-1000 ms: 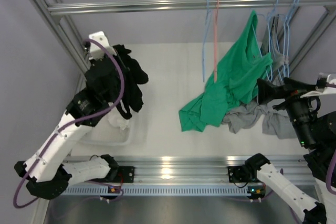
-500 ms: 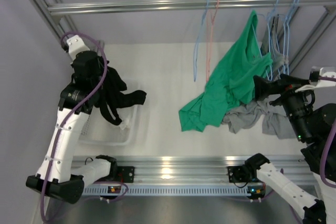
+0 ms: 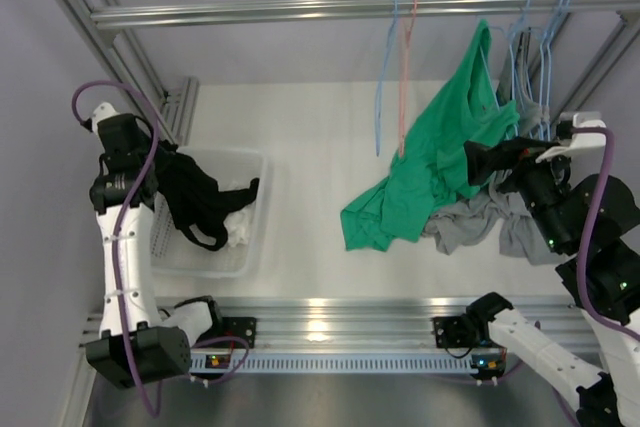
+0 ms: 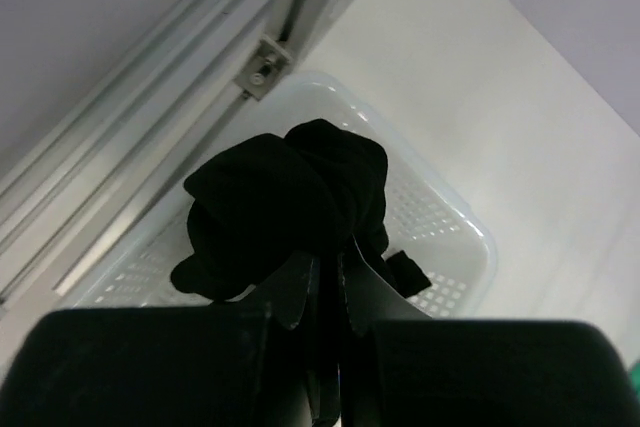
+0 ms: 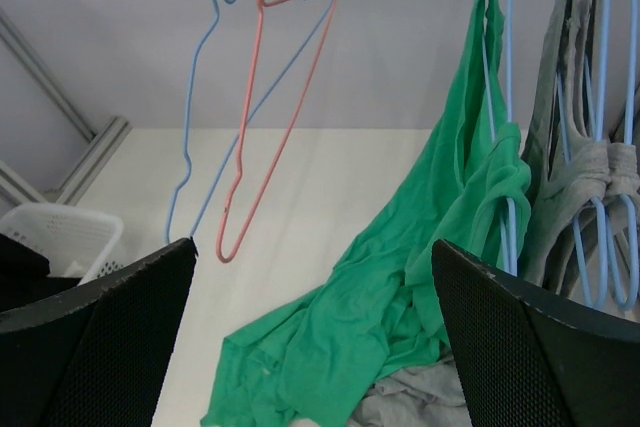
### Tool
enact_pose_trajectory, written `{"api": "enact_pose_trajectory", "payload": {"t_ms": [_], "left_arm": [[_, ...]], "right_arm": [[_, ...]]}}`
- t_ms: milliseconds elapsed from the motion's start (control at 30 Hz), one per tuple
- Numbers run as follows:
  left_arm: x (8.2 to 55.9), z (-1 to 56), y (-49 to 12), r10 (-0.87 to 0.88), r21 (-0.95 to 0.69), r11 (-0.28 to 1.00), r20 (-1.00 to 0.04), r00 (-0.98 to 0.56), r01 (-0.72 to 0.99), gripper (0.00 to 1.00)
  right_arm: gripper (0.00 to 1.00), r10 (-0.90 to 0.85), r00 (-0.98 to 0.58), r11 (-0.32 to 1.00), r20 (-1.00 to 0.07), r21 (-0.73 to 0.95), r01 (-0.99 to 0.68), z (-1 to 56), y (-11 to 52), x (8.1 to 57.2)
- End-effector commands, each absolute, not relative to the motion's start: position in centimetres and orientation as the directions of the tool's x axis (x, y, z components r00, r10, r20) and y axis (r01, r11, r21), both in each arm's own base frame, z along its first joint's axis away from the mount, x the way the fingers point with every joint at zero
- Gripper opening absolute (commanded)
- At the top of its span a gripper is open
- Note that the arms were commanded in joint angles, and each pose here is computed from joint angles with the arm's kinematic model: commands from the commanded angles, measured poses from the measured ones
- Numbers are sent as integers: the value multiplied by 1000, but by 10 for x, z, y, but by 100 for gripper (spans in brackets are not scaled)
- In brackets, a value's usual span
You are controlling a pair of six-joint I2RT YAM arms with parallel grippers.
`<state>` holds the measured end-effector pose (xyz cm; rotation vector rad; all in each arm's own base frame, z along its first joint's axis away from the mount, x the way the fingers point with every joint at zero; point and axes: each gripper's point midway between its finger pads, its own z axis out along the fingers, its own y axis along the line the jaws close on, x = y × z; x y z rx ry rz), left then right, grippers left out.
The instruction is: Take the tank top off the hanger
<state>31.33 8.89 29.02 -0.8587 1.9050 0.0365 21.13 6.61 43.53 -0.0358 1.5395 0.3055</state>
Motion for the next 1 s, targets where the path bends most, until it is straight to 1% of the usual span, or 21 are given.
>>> {"api": "enact_pose_trajectory", "payload": {"t_ms": [0,100,133,200,267,333,400,433,533,600,633,667,700,733,767,800,900,933,967], "left_arm": [[324,286,59,-582,-430,785,-759,-291,-447,0],[320,267,40,-595,-471,795,-724,-348,-382,0],[315,250,36,-604,-470,791,-703,-376,-391,0],[307,243,34,-610,-478,787,-701,-370,-391,0],[300,221,34,-624,-472,774,-681,-383,-422,0],[300,198,29,-648,-489,758,-644,-407,-432,0],[306,179,12,-673,-533,740,-576,-464,-411,4],[309,171,7,-674,-535,738,-560,-482,-411,5],[313,135,-4,-654,-478,756,-511,-558,-448,4],[310,123,-3,-648,-443,762,-511,-565,-473,3],[309,117,4,-644,-407,764,-526,-555,-501,5],[305,109,6,-649,-389,759,-524,-552,-523,11],[303,106,11,-651,-368,754,-530,-544,-543,38],[303,104,14,-651,-353,751,-536,-537,-557,48],[302,104,15,-649,-351,753,-537,-540,-556,54],[305,109,14,-645,-357,757,-546,-535,-547,66],[309,144,18,-620,-381,774,-617,-485,-506,77],[308,167,18,-606,-397,785,-654,-453,-477,84],[307,183,17,-585,-396,801,-679,-444,-449,99]], "right_arm": [[99,171,4,959,-985,166,-230,435,70,214],[99,170,-6,958,-985,166,-233,436,74,218],[99,170,-5,957,-985,167,-236,438,75,218],[100,173,6,958,-985,167,-234,445,74,220],[100,169,11,956,-985,162,-243,454,77,223],[100,164,16,956,-986,155,-251,461,81,227],[99,134,-15,959,-991,133,-249,457,88,241],[99,123,-22,961,-992,125,-248,456,91,246],[99,92,-68,967,-993,106,-234,448,100,271],[99,95,-82,965,-992,112,-238,447,101,277],[99,102,-83,961,-991,120,-249,449,102,279],[99,109,-88,959,-990,128,-251,449,103,282],[100,111,-88,958,-990,130,-254,450,103,282],[99,116,-82,958,-990,134,-255,454,101,283],[99,115,-78,958,-990,131,-254,456,101,284],[99,112,-75,960,-991,127,-250,458,99,285],[99,104,-43,968,-994,111,-226,473,88,288],[99,99,-45,975,-994,106,-195,477,78,292],[99,87,-46,981,-995,93,-171,479,70,295]]}}
